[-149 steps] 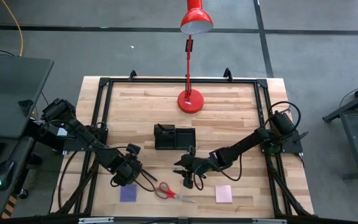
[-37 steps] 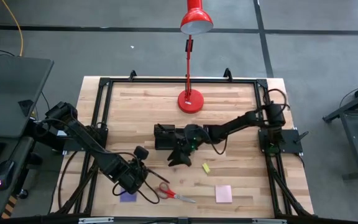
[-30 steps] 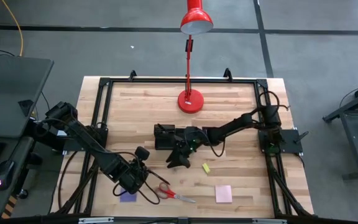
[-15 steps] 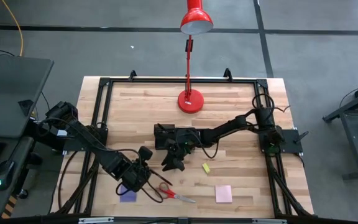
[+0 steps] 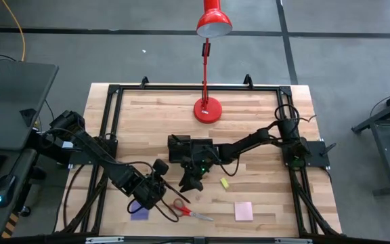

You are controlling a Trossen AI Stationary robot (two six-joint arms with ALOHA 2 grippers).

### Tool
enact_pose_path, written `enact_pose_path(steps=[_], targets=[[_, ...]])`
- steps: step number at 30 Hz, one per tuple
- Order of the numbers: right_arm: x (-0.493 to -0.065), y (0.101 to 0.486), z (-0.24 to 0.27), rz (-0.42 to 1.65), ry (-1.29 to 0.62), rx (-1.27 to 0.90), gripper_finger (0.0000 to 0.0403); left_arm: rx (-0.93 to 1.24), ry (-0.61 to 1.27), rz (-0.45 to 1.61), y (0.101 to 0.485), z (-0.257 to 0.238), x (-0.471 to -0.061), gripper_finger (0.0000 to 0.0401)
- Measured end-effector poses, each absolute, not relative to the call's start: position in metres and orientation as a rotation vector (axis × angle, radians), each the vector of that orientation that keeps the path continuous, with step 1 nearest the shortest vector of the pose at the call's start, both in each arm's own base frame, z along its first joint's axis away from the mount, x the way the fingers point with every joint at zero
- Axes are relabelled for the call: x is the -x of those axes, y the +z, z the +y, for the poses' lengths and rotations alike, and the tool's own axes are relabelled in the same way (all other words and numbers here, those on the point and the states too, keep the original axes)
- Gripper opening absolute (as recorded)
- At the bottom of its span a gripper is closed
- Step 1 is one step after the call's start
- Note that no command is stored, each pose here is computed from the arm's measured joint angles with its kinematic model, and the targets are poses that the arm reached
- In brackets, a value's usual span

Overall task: Pick and place office supplies into organizer
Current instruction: Put the black pen into the desk organizer

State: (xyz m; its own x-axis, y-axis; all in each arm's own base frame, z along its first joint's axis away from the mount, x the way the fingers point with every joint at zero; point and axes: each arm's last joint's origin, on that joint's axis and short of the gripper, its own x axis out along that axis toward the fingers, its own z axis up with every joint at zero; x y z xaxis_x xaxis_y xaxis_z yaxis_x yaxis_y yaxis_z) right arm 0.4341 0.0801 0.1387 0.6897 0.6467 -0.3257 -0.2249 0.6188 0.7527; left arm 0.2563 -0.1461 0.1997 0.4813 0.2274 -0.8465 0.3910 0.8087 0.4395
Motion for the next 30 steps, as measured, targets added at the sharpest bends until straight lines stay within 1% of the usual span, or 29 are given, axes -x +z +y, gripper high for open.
enact_pose_path(steps=[9,17,30], targets=[[-0.434,0.140,0.080,0.620,0.545,-0.743,0.0209,-0.638,-0.137,1.056,0.215,-0.143,-0.268,0.0000],[-0.434,0.139,0.080,0.629,0.559,-0.749,0.0209,-0.602,-0.193,1.065,0.214,-0.142,-0.270,0.0000],[-0.436,0.139,0.070,0.629,0.523,-0.778,0.0209,-0.533,-0.291,1.064,0.214,-0.146,-0.272,0.0000]])
